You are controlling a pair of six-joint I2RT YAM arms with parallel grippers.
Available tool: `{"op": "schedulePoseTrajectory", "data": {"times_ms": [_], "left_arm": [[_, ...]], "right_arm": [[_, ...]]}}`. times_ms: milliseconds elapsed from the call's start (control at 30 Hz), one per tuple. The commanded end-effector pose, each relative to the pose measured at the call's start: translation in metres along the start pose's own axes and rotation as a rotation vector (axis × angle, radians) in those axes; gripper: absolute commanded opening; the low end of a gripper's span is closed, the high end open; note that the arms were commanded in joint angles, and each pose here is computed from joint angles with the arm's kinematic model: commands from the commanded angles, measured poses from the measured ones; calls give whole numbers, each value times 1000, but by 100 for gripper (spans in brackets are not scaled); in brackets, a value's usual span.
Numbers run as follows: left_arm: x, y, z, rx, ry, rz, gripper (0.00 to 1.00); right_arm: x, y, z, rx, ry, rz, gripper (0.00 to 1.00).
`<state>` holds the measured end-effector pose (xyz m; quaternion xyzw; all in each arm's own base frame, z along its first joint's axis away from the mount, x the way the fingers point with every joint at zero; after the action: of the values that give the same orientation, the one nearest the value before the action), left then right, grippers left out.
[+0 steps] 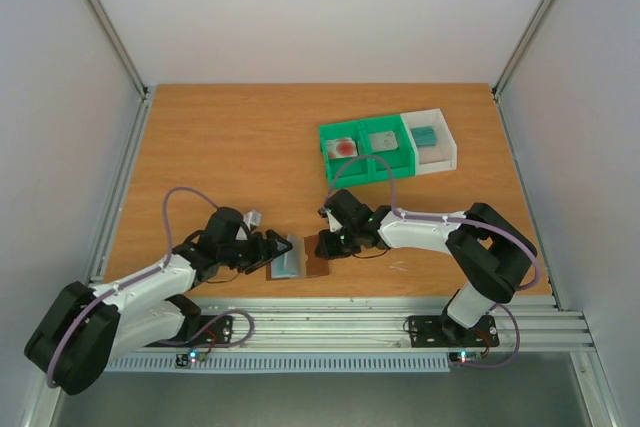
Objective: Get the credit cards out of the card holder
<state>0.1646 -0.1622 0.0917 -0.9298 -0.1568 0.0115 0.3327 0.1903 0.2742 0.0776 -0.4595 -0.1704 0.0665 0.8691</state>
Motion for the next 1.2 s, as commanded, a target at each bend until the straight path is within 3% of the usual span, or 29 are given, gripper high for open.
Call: {"op": "schedulePoseTrajectory", "data": {"times_ms": [0, 400, 1167], "left_arm": [[5, 1, -5, 19, 41, -8, 84], [4, 2, -11, -37, 42, 2, 76], [0, 0, -24, -136, 27, 11, 25]], "right_arm": [[2, -4, 4, 2, -17, -26, 16], [0, 2, 1, -9, -4, -5, 16], [7, -7, 7, -15, -30, -24, 22]]}}
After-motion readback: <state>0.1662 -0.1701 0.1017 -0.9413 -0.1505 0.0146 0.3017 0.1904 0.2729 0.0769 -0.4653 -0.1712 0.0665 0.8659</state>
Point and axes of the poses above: each gripper's point midway between its finger pads, its own y axis out along the fingers, its own z axis along the line the jaws close on, x = y × z, the point moved 6 cm from there along -y, back along the fingers, and after that the axes turned 2 degrees about -y, right-handed, at the moved point
